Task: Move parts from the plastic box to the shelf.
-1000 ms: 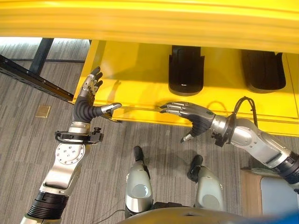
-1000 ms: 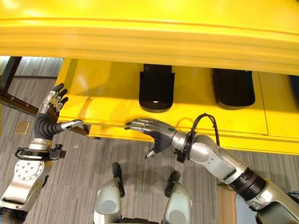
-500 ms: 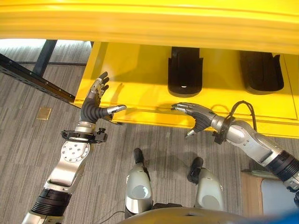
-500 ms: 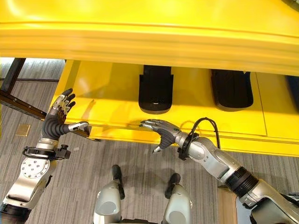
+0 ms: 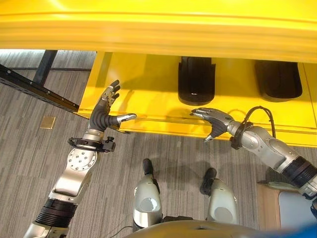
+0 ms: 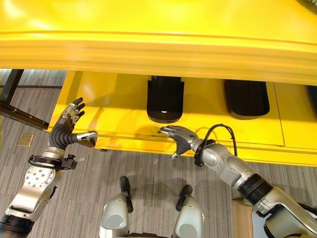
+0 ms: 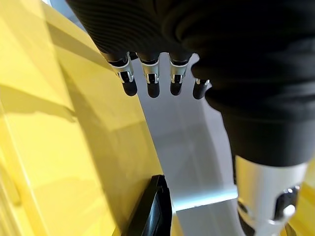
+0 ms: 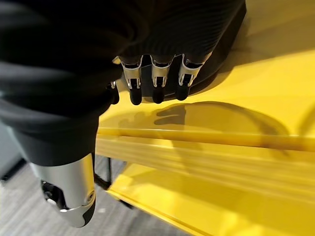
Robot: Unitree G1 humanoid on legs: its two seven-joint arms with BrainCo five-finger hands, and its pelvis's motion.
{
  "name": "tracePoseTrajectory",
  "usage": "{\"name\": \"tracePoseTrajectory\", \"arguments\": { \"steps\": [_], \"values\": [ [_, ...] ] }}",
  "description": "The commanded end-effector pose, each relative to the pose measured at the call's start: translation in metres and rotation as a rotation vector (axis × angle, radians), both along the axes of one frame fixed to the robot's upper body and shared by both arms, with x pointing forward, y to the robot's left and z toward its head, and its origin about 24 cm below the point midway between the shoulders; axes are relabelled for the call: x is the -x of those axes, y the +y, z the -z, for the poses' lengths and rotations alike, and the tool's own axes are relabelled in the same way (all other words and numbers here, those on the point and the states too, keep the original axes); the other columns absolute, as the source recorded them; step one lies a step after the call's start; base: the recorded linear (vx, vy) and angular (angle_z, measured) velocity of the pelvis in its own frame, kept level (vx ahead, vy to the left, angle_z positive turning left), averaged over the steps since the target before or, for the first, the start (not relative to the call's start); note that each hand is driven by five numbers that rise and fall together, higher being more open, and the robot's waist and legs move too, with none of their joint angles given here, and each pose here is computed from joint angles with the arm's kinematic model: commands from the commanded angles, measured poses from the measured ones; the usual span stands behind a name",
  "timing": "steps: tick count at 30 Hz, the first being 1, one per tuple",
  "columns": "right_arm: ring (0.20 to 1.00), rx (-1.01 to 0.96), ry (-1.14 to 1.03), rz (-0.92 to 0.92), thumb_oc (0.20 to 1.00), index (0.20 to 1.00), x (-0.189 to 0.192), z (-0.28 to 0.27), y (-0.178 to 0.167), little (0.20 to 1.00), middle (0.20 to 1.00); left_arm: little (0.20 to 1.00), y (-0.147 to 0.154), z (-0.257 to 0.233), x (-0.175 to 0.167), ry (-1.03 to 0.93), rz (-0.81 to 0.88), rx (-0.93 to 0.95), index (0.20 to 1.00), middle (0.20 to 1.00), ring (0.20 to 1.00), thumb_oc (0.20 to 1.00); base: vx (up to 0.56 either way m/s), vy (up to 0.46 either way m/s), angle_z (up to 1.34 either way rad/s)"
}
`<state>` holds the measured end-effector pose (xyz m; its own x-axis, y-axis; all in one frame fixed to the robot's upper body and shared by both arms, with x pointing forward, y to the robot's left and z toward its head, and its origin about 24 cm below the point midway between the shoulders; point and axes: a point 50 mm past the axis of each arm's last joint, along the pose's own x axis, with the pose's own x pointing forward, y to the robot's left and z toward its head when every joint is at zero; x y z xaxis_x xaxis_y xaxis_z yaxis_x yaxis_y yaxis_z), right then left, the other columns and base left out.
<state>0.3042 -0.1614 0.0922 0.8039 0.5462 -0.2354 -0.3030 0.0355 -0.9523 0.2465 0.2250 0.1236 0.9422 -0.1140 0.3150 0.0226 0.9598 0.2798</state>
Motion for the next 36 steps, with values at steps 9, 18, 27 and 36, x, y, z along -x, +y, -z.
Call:
{"name": "tracePoseTrajectory", "arguments": {
  "steps": [9,18,27,36],
  "values": [
    [1.0,0.044,-0.045,-0.026,1.0,1.0,-0.018,-0.001,0.028,1.0,1.0,1.0,-0.003,-0.013,-0.004,-0.043,0.057,-0.027,1.0,1.0,1.0,1.0,0.06,-0.01,0.01],
    [1.0,0.108,-0.014,0.014,1.0,1.0,-0.032,0.017,0.034,1.0,1.0,1.0,-0.01,-0.008,-0.009,-0.019,0.105,-0.017,1.0,1.0,1.0,1.0,0.03,-0.013,0.02],
    [1.0,0.174,0.021,0.092,1.0,1.0,-0.041,0.034,0.036,1.0,1.0,1.0,-0.017,-0.005,-0.013,-0.009,0.133,-0.007,1.0,1.0,1.0,1.0,0.01,-0.003,0.03],
    [1.0,0.21,0.045,0.22,1.0,1.0,-0.051,0.045,0.026,1.0,1.0,1.0,-0.02,-0.004,-0.015,-0.004,0.15,-0.001,1.0,1.0,1.0,1.0,0.0,0.0,0.0]
  ]
}}
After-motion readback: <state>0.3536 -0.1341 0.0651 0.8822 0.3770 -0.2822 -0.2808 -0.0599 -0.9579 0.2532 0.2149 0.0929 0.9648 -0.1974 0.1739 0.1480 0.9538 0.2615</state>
